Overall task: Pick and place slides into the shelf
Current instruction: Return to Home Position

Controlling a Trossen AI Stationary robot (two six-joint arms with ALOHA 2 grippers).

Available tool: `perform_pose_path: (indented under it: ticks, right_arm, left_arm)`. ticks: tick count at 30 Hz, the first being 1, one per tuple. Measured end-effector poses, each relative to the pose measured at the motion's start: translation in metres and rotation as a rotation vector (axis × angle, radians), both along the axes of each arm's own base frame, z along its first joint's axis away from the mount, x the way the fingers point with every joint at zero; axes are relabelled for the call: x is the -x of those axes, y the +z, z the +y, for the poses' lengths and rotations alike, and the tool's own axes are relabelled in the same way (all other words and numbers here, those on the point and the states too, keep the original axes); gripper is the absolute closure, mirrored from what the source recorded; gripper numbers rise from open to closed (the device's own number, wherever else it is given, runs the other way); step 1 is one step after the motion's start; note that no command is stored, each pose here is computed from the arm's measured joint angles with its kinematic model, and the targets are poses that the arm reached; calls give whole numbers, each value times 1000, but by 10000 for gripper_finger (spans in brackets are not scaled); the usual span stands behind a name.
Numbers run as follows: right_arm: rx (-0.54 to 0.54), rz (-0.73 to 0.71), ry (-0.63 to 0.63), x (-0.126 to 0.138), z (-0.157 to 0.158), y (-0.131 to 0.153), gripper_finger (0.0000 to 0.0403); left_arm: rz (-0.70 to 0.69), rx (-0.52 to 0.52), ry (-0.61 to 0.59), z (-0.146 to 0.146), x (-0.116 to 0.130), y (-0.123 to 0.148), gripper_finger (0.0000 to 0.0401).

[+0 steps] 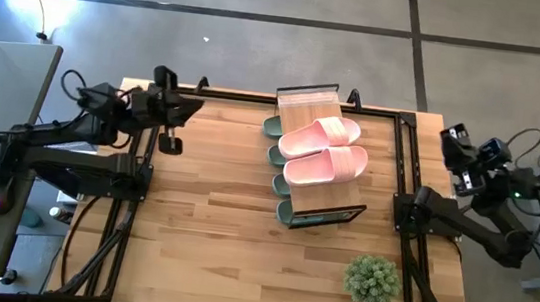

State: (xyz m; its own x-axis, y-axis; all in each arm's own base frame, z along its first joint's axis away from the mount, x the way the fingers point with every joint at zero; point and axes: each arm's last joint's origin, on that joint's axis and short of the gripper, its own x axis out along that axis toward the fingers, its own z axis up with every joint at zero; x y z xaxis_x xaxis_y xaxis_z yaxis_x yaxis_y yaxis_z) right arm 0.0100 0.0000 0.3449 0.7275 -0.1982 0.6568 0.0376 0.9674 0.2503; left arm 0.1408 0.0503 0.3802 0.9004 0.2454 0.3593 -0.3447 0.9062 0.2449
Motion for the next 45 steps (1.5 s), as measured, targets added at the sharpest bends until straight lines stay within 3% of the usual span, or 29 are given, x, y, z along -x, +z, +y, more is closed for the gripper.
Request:
perform_pose_path:
  ticks: [6,14,25,37,45]
  right_arm:
    - [-63,52,31,-17,-9,-22,403]
    - [-109,9,80,-34,-18,-50,403]
    - [-191,37,98,-48,-25,-79,403]
    - [-225,-49,120,-59,-30,-116,403]
    - [-225,-28,136,-60,-29,-118,403]
  left_arm:
    - [-60,10,3,-9,25,-17,401]
    - [-88,32,57,-17,51,-48,401]
    - [-96,65,76,-21,65,-88,401]
    - [-91,102,91,-22,70,-115,401]
    - [-87,103,91,-23,73,-127,401]
